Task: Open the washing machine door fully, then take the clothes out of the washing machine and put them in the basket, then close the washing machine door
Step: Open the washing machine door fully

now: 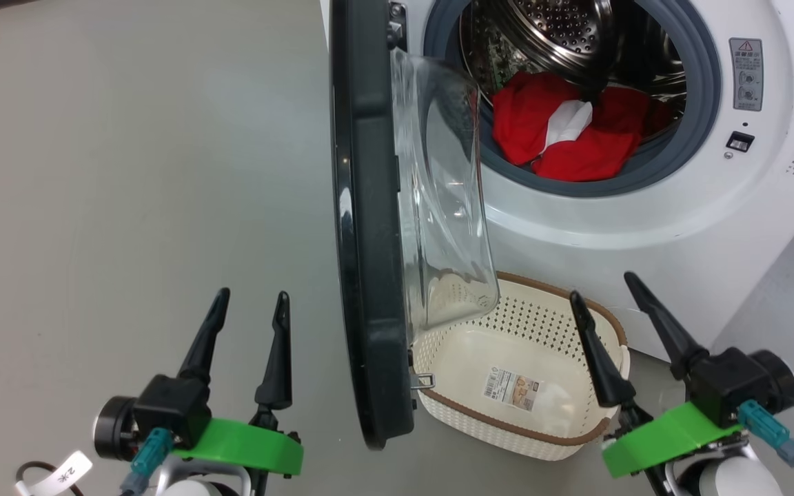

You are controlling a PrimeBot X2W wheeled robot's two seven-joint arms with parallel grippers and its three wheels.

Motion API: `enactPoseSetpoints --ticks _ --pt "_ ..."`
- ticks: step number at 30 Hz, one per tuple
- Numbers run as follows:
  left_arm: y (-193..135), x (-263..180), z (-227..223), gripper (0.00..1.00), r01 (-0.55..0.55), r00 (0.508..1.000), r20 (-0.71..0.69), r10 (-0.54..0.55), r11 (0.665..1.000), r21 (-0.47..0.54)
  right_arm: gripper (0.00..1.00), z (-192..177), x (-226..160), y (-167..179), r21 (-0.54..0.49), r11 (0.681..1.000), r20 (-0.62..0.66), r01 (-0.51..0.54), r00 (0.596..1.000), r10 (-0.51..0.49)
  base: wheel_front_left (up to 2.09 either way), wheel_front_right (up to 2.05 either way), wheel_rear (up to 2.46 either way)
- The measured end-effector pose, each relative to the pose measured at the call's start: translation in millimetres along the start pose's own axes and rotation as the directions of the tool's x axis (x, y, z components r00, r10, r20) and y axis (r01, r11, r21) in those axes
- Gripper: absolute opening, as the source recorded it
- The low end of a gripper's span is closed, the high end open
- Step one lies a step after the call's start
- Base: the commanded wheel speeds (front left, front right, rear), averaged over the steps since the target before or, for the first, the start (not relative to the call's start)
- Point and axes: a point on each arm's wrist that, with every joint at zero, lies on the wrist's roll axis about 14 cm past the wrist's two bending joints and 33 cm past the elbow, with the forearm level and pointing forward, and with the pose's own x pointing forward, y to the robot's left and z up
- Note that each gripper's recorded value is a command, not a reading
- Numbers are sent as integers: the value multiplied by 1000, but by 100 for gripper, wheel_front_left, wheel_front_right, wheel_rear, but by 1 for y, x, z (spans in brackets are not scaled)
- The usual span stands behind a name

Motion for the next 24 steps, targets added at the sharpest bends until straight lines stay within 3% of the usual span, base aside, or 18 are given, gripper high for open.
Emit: enactPoseSetpoints --ticks 17,18,19,20,21,24 --pt "1 -7 -7 100 -6 1000 -22 6 1000 -2 100 -4 -16 -10 27 999 -10 46 999 -46 0 0 0" --pt "1 -7 -7 96 -5 1000 -23 5 1000 -2 100 -4 -16 -10 30 999 -8 46 999 -46 0 0 0" --pt "1 -7 -7 54 -4 1000 -23 4 1000 -2 100 -3 -16 -10 29 999 -7 45 999 -45 0 0 0" --pt "0 -7 -7 23 -1 1000 -22 1 1000 -2 100 -3 -16 -10 29 999 -6 45 999 -45 0 0 0" --pt "0 -8 -7 0 1 1000 -22 -1 1000 -2 100 -2 -16 -9 30 999 -5 45 999 -45 0 0 0" --pt "-3 -7 -2 0 12 1000 -7 -12 1000 0 100 -1 -16 -9 35 998 2 47 999 -47 0 0 0"
